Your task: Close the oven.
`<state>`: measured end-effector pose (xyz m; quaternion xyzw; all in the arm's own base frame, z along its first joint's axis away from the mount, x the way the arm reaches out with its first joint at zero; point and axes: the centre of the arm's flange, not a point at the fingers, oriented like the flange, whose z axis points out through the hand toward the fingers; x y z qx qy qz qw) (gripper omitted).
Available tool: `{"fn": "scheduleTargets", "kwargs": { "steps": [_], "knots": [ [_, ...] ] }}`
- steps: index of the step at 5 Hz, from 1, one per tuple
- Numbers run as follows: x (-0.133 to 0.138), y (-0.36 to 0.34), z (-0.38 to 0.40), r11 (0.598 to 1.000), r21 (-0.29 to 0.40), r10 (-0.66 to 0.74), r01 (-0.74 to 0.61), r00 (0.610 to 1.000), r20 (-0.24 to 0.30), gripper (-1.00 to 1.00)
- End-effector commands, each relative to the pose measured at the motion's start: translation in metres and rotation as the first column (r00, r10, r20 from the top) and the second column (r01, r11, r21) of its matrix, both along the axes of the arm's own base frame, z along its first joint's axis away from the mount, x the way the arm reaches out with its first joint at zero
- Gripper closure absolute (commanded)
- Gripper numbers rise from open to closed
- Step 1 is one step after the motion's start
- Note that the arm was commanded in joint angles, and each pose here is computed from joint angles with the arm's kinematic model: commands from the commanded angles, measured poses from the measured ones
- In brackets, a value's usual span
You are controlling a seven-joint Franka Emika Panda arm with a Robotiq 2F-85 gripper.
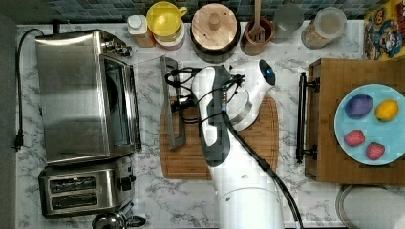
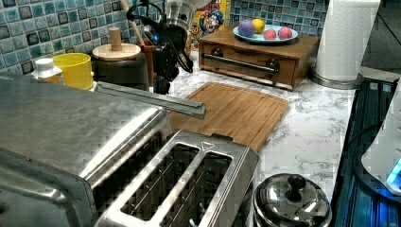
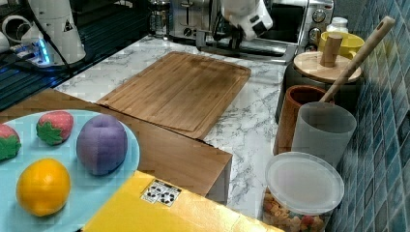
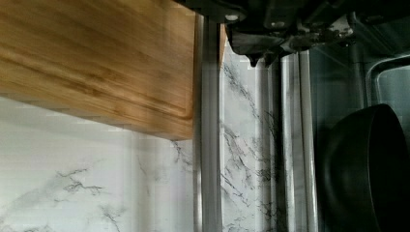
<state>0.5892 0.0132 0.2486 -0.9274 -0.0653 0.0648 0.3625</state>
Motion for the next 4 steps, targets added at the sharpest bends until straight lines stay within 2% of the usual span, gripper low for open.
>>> {"fn": "scheduleTargets", "kwargs": {
  "steps": [1,2,3,4],
  "knots": [
    [-0.004,0.218,0.153,0.946,-0.308,0.179,-0.101,0.955,0.237,1.00],
    [0.000,0.231,0.146,0.923,-0.375,0.173,-0.084,0.963,0.208,1.00],
    [0.000,0.243,0.158,0.896,-0.442,0.146,-0.036,0.965,0.217,1.00],
    [-0.012,0.263,0.174,0.866,-0.501,0.165,-0.011,0.950,0.265,1.00]
  ]
}}
